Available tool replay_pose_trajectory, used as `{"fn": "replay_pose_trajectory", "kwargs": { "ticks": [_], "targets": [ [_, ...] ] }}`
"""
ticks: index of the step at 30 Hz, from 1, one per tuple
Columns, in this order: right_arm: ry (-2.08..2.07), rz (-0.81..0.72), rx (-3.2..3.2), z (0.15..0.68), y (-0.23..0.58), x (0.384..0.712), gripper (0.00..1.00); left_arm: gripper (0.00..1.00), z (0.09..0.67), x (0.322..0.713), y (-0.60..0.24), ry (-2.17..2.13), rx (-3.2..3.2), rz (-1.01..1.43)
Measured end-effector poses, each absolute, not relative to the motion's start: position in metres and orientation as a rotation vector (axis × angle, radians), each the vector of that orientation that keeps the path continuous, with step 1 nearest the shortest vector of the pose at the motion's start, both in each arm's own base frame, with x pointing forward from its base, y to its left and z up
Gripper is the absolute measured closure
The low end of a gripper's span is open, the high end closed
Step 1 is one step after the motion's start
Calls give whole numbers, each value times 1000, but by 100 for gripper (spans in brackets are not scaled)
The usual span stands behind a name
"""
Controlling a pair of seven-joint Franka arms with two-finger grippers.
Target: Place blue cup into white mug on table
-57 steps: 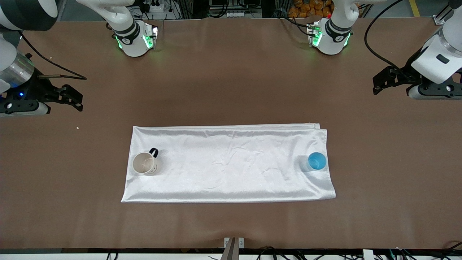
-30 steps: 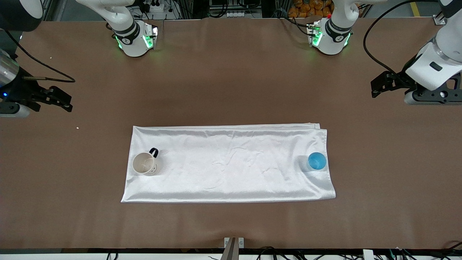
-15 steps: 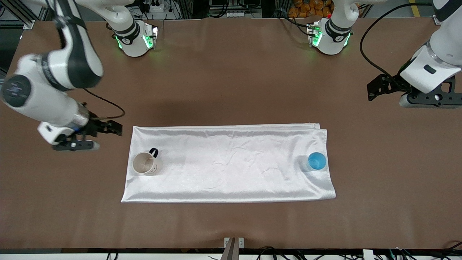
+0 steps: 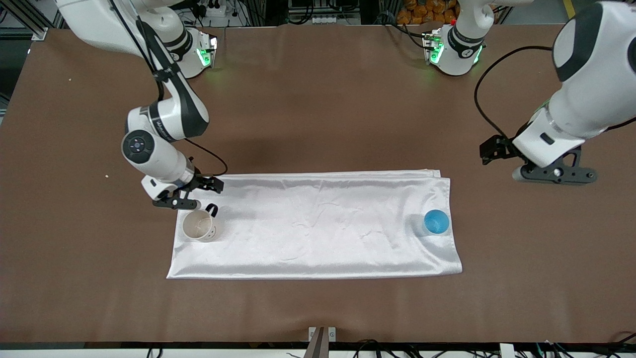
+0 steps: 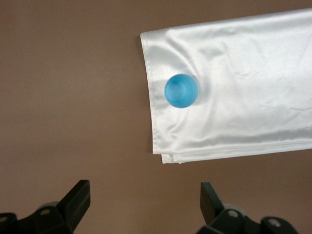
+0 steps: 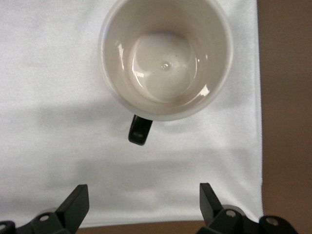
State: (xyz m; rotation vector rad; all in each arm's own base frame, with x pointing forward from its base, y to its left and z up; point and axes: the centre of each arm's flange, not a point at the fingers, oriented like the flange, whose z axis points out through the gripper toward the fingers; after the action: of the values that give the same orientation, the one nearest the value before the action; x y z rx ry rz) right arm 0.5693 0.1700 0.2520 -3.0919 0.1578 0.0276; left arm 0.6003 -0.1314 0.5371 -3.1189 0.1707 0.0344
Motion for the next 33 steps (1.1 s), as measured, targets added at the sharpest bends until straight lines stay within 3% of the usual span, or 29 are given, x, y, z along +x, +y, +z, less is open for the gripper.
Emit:
{"fn": "replay_pose_trajectory", "kwargs": {
  "ticks": [9,21,33],
  "targets": [
    [186,-76,-3065,215,174,582,0,0,483,627,-138,181,-3115,40],
    [201,-155,-3057,226,149,615,0,0,414,649,-153,207,-3115,74],
    [145,-159,-3095,217,131,621,2,0,385,655,-166,234,-3115,80]
  ]
}}
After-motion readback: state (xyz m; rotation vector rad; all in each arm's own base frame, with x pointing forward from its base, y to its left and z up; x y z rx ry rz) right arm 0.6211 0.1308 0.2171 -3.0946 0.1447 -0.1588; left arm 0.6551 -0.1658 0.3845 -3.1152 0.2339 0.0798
